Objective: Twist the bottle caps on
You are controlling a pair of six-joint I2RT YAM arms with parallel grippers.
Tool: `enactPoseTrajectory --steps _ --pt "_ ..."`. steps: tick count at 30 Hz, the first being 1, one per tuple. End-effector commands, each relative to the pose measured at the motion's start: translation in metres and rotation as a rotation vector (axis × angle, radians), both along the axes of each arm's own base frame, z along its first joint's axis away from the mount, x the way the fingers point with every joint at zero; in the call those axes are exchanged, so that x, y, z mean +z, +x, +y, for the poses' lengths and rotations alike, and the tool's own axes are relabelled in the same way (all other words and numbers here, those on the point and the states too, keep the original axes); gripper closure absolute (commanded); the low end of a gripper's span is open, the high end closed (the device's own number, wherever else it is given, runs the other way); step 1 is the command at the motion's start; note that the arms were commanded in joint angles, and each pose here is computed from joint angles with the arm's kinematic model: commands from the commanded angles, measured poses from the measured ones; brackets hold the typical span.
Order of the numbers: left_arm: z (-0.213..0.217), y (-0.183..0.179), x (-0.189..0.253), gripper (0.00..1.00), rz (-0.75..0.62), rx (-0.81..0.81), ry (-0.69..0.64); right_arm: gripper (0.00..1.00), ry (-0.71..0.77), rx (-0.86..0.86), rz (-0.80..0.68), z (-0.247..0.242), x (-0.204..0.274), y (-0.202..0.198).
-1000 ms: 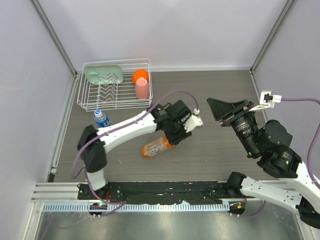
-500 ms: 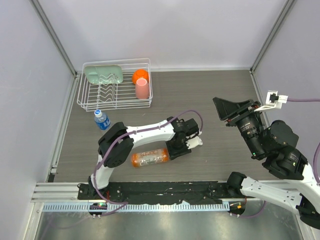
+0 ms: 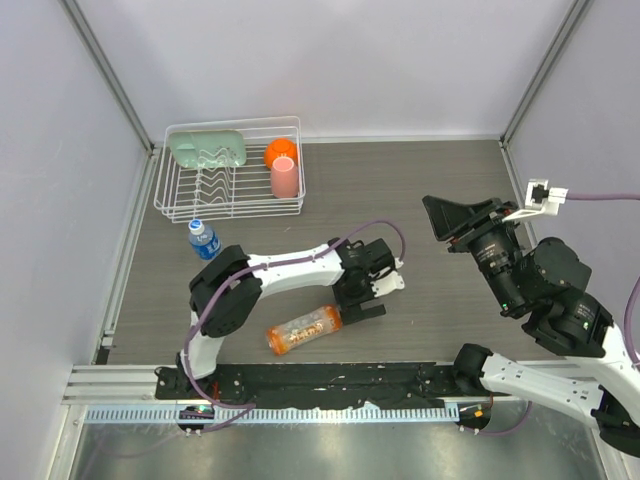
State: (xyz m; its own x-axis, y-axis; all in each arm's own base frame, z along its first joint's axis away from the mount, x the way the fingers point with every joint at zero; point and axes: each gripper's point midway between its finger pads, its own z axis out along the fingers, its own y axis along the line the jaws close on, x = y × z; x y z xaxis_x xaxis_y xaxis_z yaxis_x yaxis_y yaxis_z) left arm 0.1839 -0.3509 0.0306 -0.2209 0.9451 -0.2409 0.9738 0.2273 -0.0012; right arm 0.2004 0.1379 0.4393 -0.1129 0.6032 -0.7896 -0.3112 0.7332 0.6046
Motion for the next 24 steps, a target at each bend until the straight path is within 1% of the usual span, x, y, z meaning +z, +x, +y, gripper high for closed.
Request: enactPoseTrajectory --steps 1,2,4,5,6,8,9,10,12,13,14,16,17,19,21,23,24 --pt "0.009 0.014 0.056 0.0 -0.136 -0.014 -0.063 0.79 0.012 -0.018 -0.027 -0.006 0.016 0.0" --pt "0.016 0.012 0.06 0.0 -0.146 -0.006 -0.058 0.78 0.004 -0.018 -0.022 -0.005 0.015 0.0" --pt "0.028 0.01 0.083 0.0 -0.181 0.009 -0.088 0.78 0.002 -0.018 -0.02 -0.006 0.015 0.0" --pt "0.037 0.005 0.082 0.0 -0.175 0.009 -0.077 0.78 -0.009 -0.02 -0.017 -0.006 0.014 0.0" --pt "0.043 0.001 0.098 0.0 -0.195 0.011 -0.116 0.78 -0.013 -0.02 -0.015 -0.005 0.014 0.001" --pt "0.057 -0.007 0.098 0.0 -0.186 0.018 -0.114 0.78 -0.024 -0.025 -0.01 -0.005 0.014 0.002" --pt "0.065 -0.011 0.109 0.01 -0.197 0.02 -0.136 0.77 -0.033 -0.025 -0.01 -0.004 0.014 0.003" --pt "0.07 -0.015 0.11 0.0 -0.191 0.032 -0.134 0.77 -0.038 -0.027 -0.009 -0.003 0.015 0.004" --pt "0.088 -0.026 0.099 0.0 -0.16 0.04 -0.098 0.77 -0.052 -0.026 -0.006 0.001 0.016 0.007" --pt "0.092 -0.032 0.097 0.0 -0.145 0.038 -0.104 0.76 -0.059 -0.023 -0.005 0.002 0.015 0.007" --pt "0.104 -0.041 0.081 0.0 -0.11 0.056 -0.071 0.76 -0.057 -0.022 -0.006 0.003 0.017 0.007" --pt "0.11 -0.047 0.071 0.0 -0.094 0.065 -0.073 0.76 -0.065 -0.019 -0.001 0.008 0.016 0.01" --pt "0.117 -0.058 0.058 0.0 -0.046 0.065 -0.056 0.76 -0.07 -0.02 0.001 0.009 0.016 0.011" --pt "0.126 -0.066 0.044 0.0 -0.019 0.059 -0.026 0.76 -0.071 -0.015 0.005 0.013 0.016 0.013" --pt "0.128 -0.059 0.043 0.0 -0.053 0.058 -0.016 0.76 -0.071 -0.013 0.008 0.015 0.017 0.014" --pt "0.129 -0.059 0.036 0.0 -0.052 0.045 -0.007 0.76 -0.069 -0.006 0.013 0.018 0.016 0.015" --pt "0.131 -0.053 0.034 0.0 -0.079 0.051 0.013 0.76 -0.067 -0.005 0.014 0.019 0.017 0.015"
